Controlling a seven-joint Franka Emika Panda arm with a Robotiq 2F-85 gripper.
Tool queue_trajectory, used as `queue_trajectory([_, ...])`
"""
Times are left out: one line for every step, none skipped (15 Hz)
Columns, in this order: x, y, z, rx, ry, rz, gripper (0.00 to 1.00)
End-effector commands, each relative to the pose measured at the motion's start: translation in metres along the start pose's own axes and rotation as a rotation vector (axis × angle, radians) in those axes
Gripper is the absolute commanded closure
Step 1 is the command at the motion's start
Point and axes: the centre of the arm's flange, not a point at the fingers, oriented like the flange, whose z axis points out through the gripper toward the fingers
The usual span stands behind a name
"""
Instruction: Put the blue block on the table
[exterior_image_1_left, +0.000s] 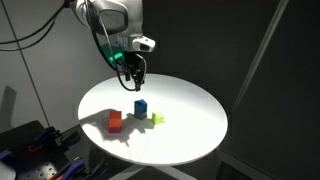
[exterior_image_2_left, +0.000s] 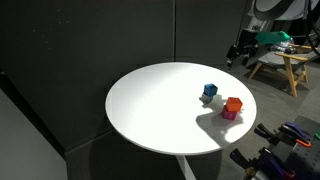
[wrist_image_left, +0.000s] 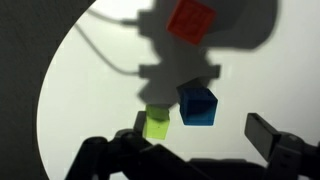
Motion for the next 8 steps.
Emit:
queue_trajectory([0.025,-0.018,0.011,-0.006,0.006,0.072,0.0])
queue_trajectory([0.029,-0.023,0.015,-0.007,0.008,0.093,0.0])
queue_trajectory([0.032,-0.028,0.019,-0.01,0.013,0.112,0.0])
queue_trajectory([0.036,-0.033,0.023,-0.014,0.017,0.134,0.0])
queue_trajectory([0.039,-0.038,0.028,-0.019,0.023,0.15,0.0])
queue_trajectory([0.043,-0.041,0.032,-0.023,0.027,0.166,0.0])
queue_trajectory([0.046,-0.044,0.037,-0.027,0.025,0.181,0.0])
queue_trajectory([0.048,-0.046,0.043,-0.032,0.022,0.196,0.0])
